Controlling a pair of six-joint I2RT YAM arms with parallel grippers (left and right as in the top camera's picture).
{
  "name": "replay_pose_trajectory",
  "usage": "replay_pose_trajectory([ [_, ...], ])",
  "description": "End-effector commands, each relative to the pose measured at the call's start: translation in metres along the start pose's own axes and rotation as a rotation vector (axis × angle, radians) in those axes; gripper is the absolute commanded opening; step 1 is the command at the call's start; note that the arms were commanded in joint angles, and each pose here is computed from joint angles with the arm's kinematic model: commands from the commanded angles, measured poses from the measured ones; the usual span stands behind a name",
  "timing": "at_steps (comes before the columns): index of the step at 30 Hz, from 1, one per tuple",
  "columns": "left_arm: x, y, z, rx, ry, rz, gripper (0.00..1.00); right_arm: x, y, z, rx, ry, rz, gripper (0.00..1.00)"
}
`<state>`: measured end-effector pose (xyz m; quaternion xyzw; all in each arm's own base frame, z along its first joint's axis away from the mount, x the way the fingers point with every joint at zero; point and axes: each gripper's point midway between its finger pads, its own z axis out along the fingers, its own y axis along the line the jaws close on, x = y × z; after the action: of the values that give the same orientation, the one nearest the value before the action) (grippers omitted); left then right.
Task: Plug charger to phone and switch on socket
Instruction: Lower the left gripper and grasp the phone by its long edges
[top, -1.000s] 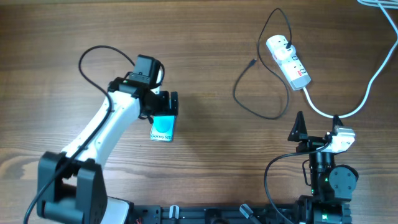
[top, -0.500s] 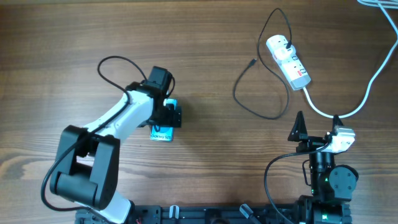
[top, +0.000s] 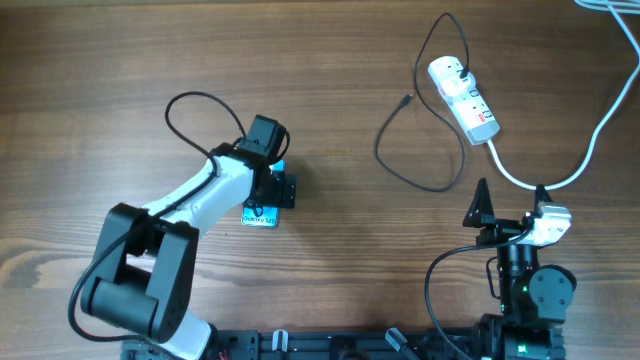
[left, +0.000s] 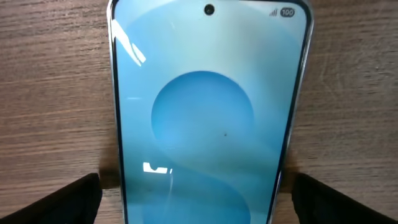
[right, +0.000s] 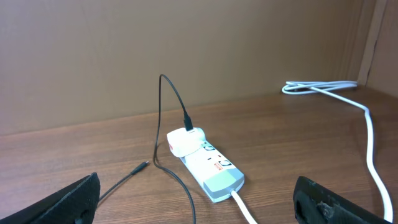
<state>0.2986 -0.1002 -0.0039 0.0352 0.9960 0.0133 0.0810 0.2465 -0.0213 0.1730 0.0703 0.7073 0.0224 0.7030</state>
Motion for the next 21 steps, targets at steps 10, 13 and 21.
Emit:
replay_pose_trajectory([
  [10,0.0208,-0.002,0.014,0.019,0.062,-0.002,0.72,-0.0029,-0.0025,-0.0008,0.013,-0.015,0.002,1.0],
  [13,0.0208,-0.002,0.014,0.018,0.062,-0.017,0.69,-0.0029,-0.0025,-0.0008,0.013,-0.015,0.002,1.0],
  [21,0.0189,-0.0025,0.0141,0.016,0.056,-0.175,0.68,-0.0029,-0.0025,-0.0008,0.013,-0.015,0.002,1.0],
])
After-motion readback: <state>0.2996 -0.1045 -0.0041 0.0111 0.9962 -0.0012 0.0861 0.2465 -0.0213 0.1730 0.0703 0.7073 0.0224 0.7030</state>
